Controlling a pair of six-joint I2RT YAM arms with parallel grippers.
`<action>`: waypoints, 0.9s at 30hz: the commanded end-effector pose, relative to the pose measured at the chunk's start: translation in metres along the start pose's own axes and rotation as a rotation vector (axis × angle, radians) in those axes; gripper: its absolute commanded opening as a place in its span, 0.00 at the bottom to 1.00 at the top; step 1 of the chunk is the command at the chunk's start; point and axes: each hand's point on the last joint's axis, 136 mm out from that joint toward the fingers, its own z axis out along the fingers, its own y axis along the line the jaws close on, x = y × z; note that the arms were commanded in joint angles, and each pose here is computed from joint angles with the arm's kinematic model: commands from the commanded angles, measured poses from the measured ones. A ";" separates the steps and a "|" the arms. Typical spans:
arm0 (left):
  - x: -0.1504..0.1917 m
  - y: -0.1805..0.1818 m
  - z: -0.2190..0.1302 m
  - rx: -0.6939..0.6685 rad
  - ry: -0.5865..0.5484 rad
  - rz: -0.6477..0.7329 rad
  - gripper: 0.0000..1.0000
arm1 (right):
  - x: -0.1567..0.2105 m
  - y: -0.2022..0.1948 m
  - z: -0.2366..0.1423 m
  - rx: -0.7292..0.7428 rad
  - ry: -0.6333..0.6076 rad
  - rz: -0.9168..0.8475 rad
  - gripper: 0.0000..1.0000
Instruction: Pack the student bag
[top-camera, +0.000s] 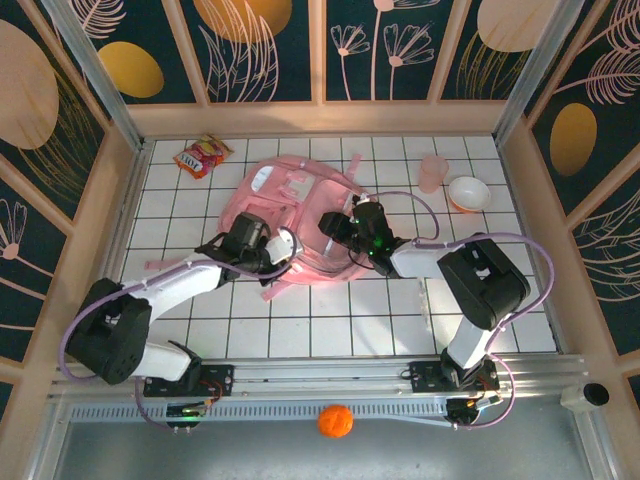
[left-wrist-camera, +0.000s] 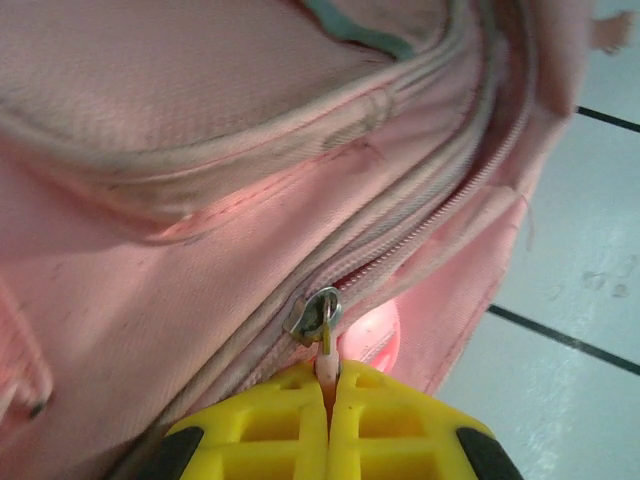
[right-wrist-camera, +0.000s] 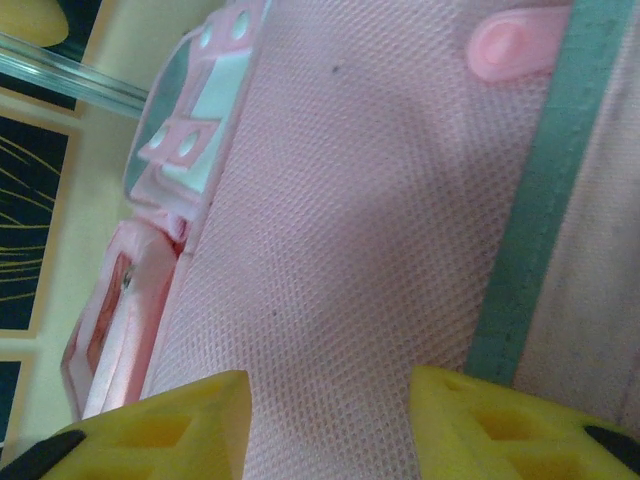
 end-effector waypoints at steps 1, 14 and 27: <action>-0.035 -0.026 0.010 0.121 -0.075 0.052 0.00 | 0.031 -0.012 0.008 0.019 0.110 0.043 0.44; -0.060 -0.048 0.009 0.128 -0.097 0.168 0.41 | 0.018 -0.004 -0.011 0.018 0.049 0.001 0.50; -0.031 0.022 -0.057 -0.280 -0.111 0.361 0.81 | -0.020 0.084 -0.075 -0.094 0.010 -0.274 0.52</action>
